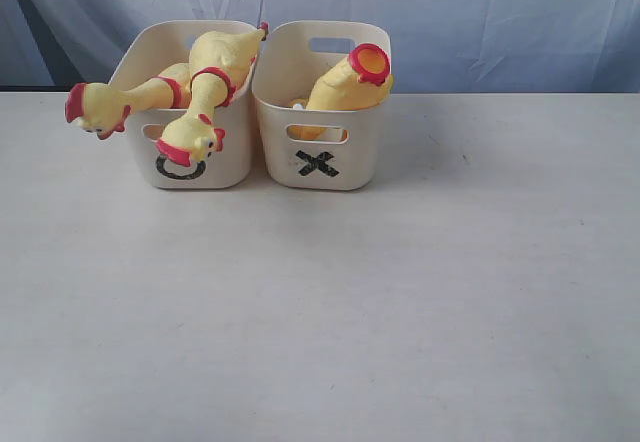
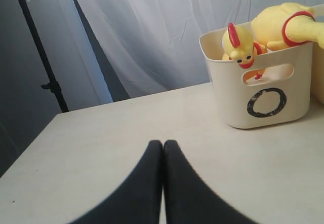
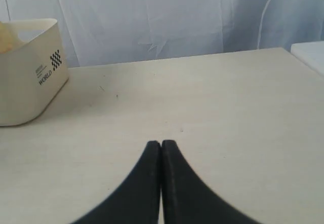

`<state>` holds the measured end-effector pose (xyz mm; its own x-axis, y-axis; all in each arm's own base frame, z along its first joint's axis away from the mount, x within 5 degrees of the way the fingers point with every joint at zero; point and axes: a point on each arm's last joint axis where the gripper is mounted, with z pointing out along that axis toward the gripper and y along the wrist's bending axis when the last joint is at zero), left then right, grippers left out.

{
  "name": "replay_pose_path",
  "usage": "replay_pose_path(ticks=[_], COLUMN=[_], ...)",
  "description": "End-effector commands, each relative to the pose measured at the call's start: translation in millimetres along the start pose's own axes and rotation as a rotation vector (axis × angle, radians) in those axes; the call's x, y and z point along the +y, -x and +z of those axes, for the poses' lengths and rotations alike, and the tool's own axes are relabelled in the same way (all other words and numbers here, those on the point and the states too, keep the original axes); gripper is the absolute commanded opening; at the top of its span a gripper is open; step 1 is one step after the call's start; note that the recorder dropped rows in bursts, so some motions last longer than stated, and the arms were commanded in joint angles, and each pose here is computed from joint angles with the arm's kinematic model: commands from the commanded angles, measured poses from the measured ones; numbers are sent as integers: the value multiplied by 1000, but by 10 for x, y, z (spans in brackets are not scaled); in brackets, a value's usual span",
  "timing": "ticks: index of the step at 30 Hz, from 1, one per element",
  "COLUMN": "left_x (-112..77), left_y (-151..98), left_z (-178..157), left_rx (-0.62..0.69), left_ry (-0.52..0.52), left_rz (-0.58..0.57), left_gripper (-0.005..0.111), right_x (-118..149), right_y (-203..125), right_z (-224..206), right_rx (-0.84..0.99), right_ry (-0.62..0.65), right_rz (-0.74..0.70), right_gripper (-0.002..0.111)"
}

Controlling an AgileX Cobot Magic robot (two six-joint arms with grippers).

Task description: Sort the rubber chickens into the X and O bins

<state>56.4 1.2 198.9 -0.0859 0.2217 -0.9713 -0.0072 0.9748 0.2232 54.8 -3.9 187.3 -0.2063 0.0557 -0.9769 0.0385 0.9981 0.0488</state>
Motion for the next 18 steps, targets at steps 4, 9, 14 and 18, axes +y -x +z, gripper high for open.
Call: replay_pose_path(ticks=[4, 9, 14, 18], left_x=[-23, -32, -32, -32], left_y=[-48, -53, -55, -55], left_z=[-3, -3, -3, -3], left_rx=[42, 51, 53, 53], left_ry=[-19, -25, -25, -25], left_rz=[-89, -241, -241, -241], left_gripper=[0, 0, 0, 0], right_x=[-4, -5, -6, -6], right_y=[-5, -7, -9, -9], right_z=[-1, -1, -1, -1], right_rx=[-5, -3, -1, -1], right_ry=[-7, -7, -8, -8], right_rz=[-94, -94, -94, -93], right_gripper=[-1, -1, -1, -1])
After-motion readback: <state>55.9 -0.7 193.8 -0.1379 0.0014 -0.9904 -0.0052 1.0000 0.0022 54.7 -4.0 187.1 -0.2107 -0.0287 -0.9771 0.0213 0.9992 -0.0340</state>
